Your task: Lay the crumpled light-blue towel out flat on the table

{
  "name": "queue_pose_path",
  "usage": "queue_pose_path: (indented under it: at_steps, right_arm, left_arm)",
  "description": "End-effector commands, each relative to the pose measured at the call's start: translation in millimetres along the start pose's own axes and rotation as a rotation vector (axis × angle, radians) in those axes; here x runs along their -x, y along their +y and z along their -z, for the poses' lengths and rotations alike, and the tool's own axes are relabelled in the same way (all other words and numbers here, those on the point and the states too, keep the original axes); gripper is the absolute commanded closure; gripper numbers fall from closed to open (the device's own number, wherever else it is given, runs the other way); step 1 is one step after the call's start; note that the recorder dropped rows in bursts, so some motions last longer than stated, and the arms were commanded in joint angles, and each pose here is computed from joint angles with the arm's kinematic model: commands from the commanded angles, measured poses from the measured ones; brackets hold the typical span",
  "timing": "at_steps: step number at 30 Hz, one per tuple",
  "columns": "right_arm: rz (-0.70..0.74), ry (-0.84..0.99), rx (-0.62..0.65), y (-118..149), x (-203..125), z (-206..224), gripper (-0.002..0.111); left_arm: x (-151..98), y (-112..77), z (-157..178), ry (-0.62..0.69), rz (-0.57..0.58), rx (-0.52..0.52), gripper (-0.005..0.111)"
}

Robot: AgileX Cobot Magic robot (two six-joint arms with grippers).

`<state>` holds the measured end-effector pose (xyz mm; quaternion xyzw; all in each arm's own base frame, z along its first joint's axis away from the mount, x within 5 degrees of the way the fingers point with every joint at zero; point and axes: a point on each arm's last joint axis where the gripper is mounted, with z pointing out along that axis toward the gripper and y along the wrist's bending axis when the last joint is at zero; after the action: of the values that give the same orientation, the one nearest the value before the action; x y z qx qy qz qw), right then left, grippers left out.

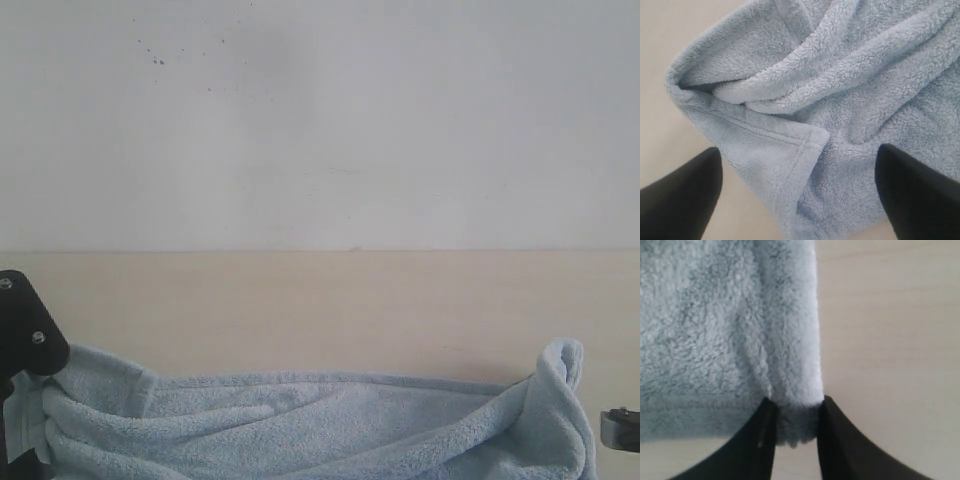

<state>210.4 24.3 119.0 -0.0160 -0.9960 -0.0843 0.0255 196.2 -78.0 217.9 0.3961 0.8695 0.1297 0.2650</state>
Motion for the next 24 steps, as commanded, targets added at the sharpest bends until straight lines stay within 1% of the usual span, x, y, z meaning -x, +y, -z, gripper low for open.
queue_pose_path:
  at_steps: [1,4,7,9,11,15,17,21,24]
  right_arm:
    - [0.018,-0.017,0.008,1,7,3,0.108]
    - [0.05,-0.036,0.016,4,15,12,0.108]
    - [0.057,-0.118,0.017,6,19,25,0.108]
    - [0.052,-0.188,0.023,8,20,35,0.108]
    - [0.048,-0.237,0.032,10,20,43,0.108]
    - [0.05,-0.283,0.04,12,18,53,0.108]
    - [0.049,-0.283,0.042,12,17,53,0.108]
    - [0.031,-0.283,0.062,14,17,53,0.108]
    - [0.058,-0.281,0.069,18,17,53,0.108]
  left_arm:
    - [0,-2.0,2,-0.018,0.012,-0.006,0.029]
    - [0,0.2,2,-0.01,-0.022,0.019,0.029]
    - [1,1.8,2,-0.02,0.002,0.036,0.029]
    - [2,2.1,0,-0.026,-0.009,0.043,0.029]
    - [0,0.7,-7,-0.007,-0.066,0.055,0.029]
    - [-8,-3.8,-27,0.069,-0.253,0.083,0.029]
    - [-9,-5.6,-34,0.095,-0.29,0.078,0.029]
    - [-6,-9.2,-44,0.086,-0.341,0.062,0.029]
    - [-5,-11.1,-52,0.094,-0.41,0.06,0.029]
